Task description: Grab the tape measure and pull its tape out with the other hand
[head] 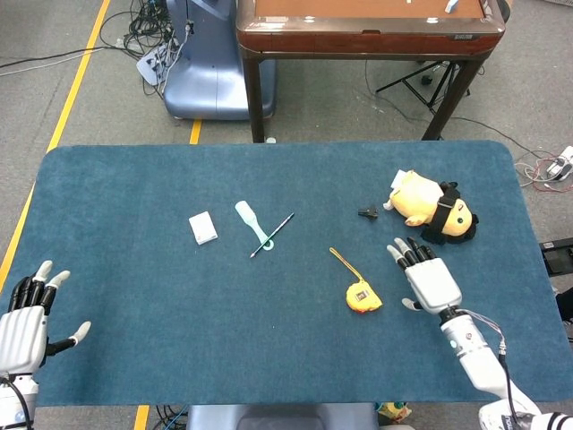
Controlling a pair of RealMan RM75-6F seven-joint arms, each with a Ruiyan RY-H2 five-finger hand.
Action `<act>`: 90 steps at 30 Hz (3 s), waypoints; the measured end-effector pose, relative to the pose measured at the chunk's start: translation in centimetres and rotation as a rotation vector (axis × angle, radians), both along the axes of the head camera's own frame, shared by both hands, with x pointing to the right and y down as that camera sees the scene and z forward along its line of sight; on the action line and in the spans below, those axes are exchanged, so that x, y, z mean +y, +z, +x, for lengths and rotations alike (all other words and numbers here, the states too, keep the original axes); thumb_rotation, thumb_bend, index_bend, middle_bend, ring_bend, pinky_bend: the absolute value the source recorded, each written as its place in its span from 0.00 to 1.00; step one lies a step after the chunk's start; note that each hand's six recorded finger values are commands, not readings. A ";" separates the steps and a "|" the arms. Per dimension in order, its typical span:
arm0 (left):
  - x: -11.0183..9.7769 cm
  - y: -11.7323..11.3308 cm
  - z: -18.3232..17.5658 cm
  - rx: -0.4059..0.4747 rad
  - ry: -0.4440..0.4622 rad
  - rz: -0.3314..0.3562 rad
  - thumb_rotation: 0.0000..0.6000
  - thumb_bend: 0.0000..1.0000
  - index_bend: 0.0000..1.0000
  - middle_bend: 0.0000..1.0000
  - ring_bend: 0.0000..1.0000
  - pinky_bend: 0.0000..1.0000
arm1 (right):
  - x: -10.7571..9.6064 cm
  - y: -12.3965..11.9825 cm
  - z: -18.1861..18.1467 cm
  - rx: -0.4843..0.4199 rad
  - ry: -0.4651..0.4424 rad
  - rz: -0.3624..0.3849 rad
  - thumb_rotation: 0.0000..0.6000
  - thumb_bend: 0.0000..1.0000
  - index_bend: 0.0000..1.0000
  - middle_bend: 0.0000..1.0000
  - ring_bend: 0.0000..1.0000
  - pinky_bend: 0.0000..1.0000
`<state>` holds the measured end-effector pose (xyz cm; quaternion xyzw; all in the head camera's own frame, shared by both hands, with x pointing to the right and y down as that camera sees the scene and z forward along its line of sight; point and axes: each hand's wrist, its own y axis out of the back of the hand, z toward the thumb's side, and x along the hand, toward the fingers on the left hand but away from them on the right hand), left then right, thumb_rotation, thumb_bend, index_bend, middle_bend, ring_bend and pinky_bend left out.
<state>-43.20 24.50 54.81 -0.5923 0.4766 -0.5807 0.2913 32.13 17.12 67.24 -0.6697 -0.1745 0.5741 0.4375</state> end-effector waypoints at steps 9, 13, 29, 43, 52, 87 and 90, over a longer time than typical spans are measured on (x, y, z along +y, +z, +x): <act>0.1 0.0 0.0 -0.001 -0.003 -0.002 1.00 0.18 0.16 0.00 0.00 0.02 | -0.3 2.4 -1.3 0.008 -0.040 -0.010 1.00 0.01 0.01 0.05 0.03 0.16; 0.1 0.0 -0.1 -0.004 -0.006 -0.003 1.00 0.18 0.16 0.00 0.00 0.02 | -0.4 3.3 -2.1 0.003 -0.062 -0.004 1.00 0.01 0.01 0.05 0.03 0.16; 0.2 0.1 -0.2 -0.008 -0.007 -0.008 1.00 0.18 0.16 0.00 0.00 0.02 | 0.4 4.9 -7.2 -0.105 -0.148 -0.023 1.00 0.01 0.01 0.05 0.03 0.16; 0.3 -0.1 -0.8 -0.015 -0.020 -0.007 1.00 0.18 0.16 0.00 0.00 0.02 | 0.0 6.0 -13.8 -0.215 -0.139 -0.037 1.00 0.01 0.01 0.05 0.03 0.16; 0.2 0.0 -1.1 -0.017 -0.023 -0.008 1.00 0.18 0.16 0.00 0.00 0.02 | -0.8 7.0 -17.2 -0.248 -0.115 -0.065 1.00 0.03 0.02 0.16 0.04 0.16; 0.2 -0.1 -0.7 -0.013 -0.022 -0.012 1.00 0.18 0.16 0.00 0.00 0.01 | -0.5 7.6 -15.3 -0.201 -0.097 -0.170 1.00 0.29 0.28 0.31 0.15 0.16; 0.2 -0.1 -0.7 -0.013 -0.022 -0.014 1.00 0.18 0.16 0.00 0.00 0.01 | -0.5 7.7 -15.2 -0.197 -0.095 -0.177 1.00 0.33 0.30 0.33 0.16 0.16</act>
